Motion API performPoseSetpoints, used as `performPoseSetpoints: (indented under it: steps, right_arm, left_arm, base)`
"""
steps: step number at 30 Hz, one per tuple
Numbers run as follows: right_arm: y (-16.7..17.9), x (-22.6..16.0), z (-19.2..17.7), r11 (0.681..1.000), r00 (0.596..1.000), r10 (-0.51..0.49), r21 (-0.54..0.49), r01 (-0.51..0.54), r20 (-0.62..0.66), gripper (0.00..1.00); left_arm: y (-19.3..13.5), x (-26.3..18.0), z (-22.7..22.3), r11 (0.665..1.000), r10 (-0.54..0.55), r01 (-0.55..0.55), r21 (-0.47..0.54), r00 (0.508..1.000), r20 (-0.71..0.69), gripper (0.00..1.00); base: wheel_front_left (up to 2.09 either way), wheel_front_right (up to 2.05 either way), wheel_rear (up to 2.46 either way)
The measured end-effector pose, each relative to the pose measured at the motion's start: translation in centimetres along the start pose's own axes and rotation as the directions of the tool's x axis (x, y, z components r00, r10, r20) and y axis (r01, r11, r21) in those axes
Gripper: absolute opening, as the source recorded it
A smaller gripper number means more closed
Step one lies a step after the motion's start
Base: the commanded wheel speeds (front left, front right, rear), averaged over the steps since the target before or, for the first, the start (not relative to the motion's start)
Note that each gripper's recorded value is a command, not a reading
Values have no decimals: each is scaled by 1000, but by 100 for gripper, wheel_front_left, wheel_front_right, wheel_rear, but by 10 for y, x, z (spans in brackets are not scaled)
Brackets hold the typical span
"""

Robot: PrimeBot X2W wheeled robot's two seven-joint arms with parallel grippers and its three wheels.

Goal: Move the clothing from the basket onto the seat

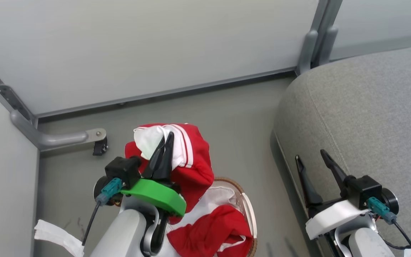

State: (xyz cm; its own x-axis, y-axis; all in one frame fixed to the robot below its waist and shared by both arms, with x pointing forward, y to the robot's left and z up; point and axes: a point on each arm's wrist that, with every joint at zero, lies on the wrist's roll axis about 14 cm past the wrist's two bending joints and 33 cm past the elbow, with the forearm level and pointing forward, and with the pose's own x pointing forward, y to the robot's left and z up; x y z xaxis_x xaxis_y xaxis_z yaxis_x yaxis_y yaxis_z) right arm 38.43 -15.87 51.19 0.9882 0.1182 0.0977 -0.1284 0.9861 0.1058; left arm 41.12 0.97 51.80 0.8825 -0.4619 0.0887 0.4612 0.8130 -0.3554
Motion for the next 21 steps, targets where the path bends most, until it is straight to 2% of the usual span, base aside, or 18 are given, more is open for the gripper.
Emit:
performPoseSetpoints:
  steps: [7,12,16,21]
  right_arm:
    - [21,-12,-6,998,998,56,5,-56,-21,100]
    - [47,-19,-18,991,989,136,1,-136,-59,100]
    - [96,-31,-39,955,946,297,10,-298,-128,100]
    - [130,-33,-46,916,904,402,53,-398,-149,100]
  left_arm:
    - [-25,4,57,998,-63,62,12,985,160,0]
    - [-38,4,79,995,-96,95,18,971,217,0]
    - [-47,1,88,993,-116,113,23,964,241,0]
    - [-51,-2,86,992,-127,123,31,964,235,0]
  base:
    - [0,0,0]
    - [0,0,0]
    - [0,0,0]
    - [0,0,0]
